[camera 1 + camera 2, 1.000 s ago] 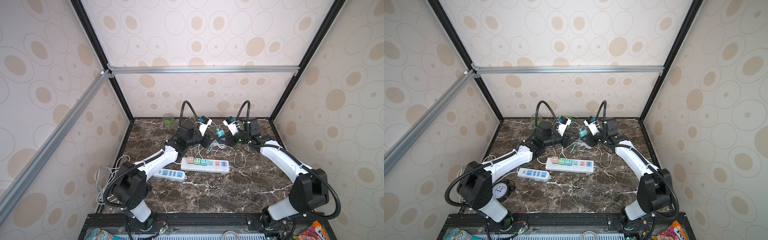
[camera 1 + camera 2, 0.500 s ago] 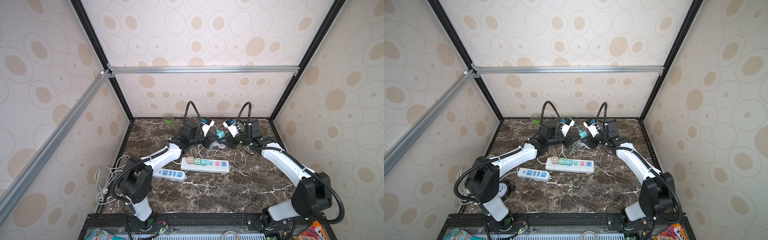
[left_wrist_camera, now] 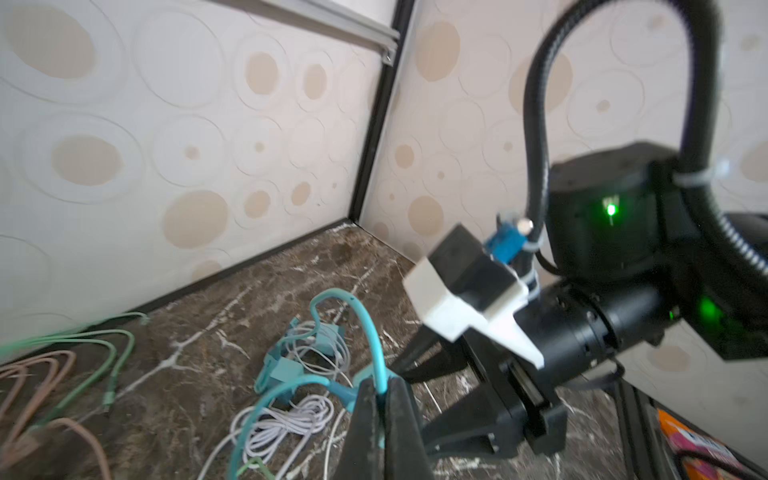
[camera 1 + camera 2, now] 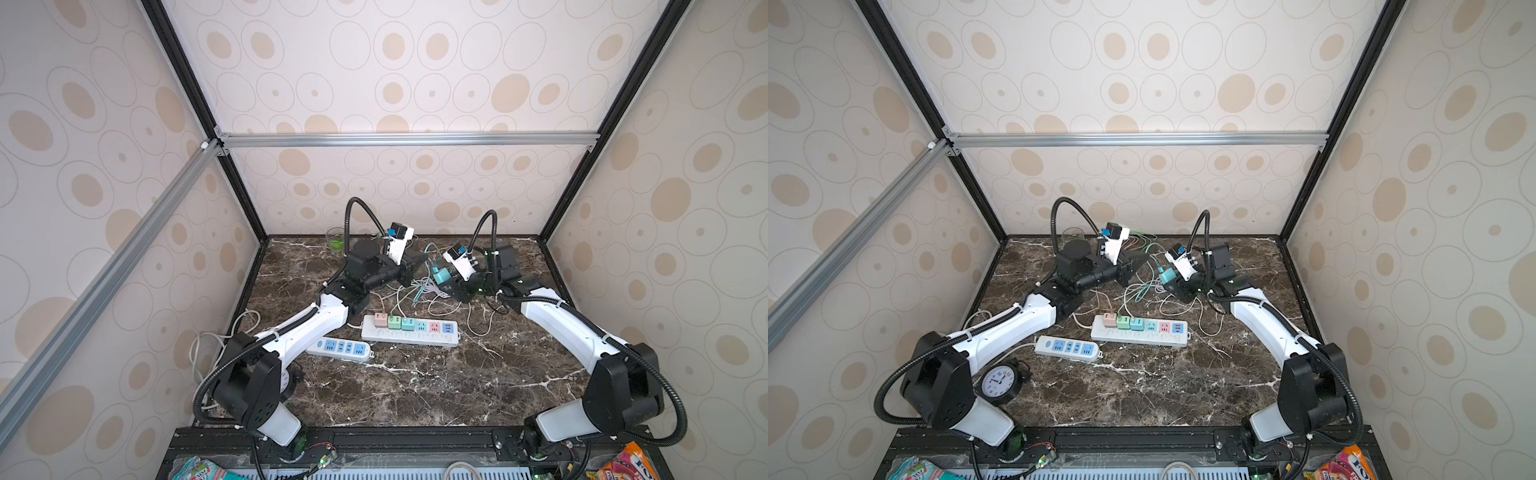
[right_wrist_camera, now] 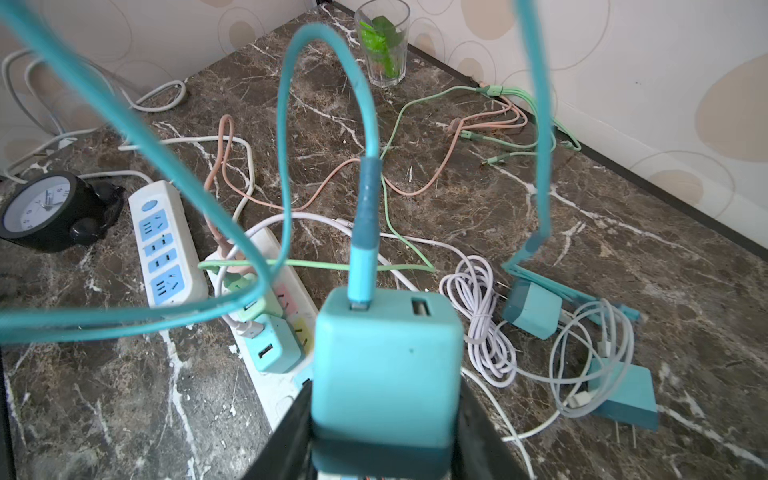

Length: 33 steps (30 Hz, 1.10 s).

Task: Insert plugs into power strip
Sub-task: Pick up the power cord, then place the power cord at the top-center of the table.

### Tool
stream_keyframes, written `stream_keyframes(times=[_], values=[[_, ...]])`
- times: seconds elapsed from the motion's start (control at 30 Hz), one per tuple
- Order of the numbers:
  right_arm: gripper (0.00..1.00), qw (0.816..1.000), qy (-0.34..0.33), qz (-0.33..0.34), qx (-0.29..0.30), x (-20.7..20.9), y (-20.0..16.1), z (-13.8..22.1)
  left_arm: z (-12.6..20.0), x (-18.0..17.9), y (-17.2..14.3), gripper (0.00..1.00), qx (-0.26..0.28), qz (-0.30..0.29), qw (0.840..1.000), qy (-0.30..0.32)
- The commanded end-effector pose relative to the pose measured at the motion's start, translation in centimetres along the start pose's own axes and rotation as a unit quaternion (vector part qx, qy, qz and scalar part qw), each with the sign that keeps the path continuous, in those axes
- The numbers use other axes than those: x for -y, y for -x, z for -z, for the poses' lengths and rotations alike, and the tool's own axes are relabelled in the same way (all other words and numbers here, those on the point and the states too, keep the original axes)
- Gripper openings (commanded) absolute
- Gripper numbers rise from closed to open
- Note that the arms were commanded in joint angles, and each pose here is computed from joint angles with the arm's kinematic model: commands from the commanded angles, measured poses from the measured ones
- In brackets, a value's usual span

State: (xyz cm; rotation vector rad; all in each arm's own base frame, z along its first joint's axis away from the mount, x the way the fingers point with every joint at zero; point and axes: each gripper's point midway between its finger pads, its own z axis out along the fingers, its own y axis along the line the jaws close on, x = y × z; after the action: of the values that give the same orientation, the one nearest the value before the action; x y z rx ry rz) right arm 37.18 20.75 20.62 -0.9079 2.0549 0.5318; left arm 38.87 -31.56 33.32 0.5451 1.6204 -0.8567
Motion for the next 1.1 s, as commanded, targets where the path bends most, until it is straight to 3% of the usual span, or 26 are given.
stream_keyframes(times=[0.0, 0.13, 0.27, 0.37, 0.47, 0.53, 0.57, 0.6, 0.8, 0.93, 1.07], values=[[0.00, 0.999, -0.003, 0.026, -0.019, -0.2, -1.5, -0.6, 1.9, -7.0, 5.4, 0.00, 0.076, 0.013, 0.979, 0.189], [0.00, 0.998, -0.052, 0.023, -0.016, 1.3, -1.2, 0.0, 3.9, -13.4, 7.1, 0.00, 0.109, 0.045, 0.948, 0.297], [0.00, 0.996, -0.089, 0.010, -0.004, 2.4, -0.7, 0.4, 5.1, -16.9, 7.5, 0.00, 0.133, 0.073, 0.926, 0.344], [0.00, 0.998, -0.066, 0.005, 0.008, 1.6, -0.5, -0.1, 5.3, -18.8, 5.6, 0.00, 0.114, 0.081, 0.912, 0.386], [0.00, 0.998, -0.065, 0.015, 0.016, 1.0, -0.1, -0.6, 5.4, -20.4, 2.8, 0.04, 0.059, 0.088, 0.905, 0.413], [0.00, 0.996, -0.075, 0.030, 0.024, 0.8, 0.3, -0.8, 4.9, -19.8, 1.9, 0.49, 0.023, 0.080, 0.916, 0.392], [0.00, 0.996, -0.081, 0.034, 0.028, 0.8, 0.5, -0.8, 5.0, -19.4, 1.8, 0.65, 0.014, 0.076, 0.921, 0.382], [0.00, 0.995, -0.087, 0.039, 0.031, 0.9, 0.7, -0.8, 5.2, -18.8, 1.7, 0.74, 0.007, 0.070, 0.925, 0.373], [0.00, 0.993, -0.100, 0.056, 0.034, 1.0, 1.0, -1.0, 9.6, -16.7, 2.8, 0.93, -0.015, 0.006, 0.922, 0.387], [0.00, 0.991, -0.072, 0.109, 0.029, -0.6, 1.0, -1.0, 8.4, -11.5, 2.9, 0.98, -0.061, -0.041, 0.965, 0.251], [0.00, 0.979, -0.056, 0.195, 0.025, -2.4, 0.8, -1.0, 6.7, -6.7, 2.6, 0.98, -0.111, -0.084, 0.983, 0.118]])
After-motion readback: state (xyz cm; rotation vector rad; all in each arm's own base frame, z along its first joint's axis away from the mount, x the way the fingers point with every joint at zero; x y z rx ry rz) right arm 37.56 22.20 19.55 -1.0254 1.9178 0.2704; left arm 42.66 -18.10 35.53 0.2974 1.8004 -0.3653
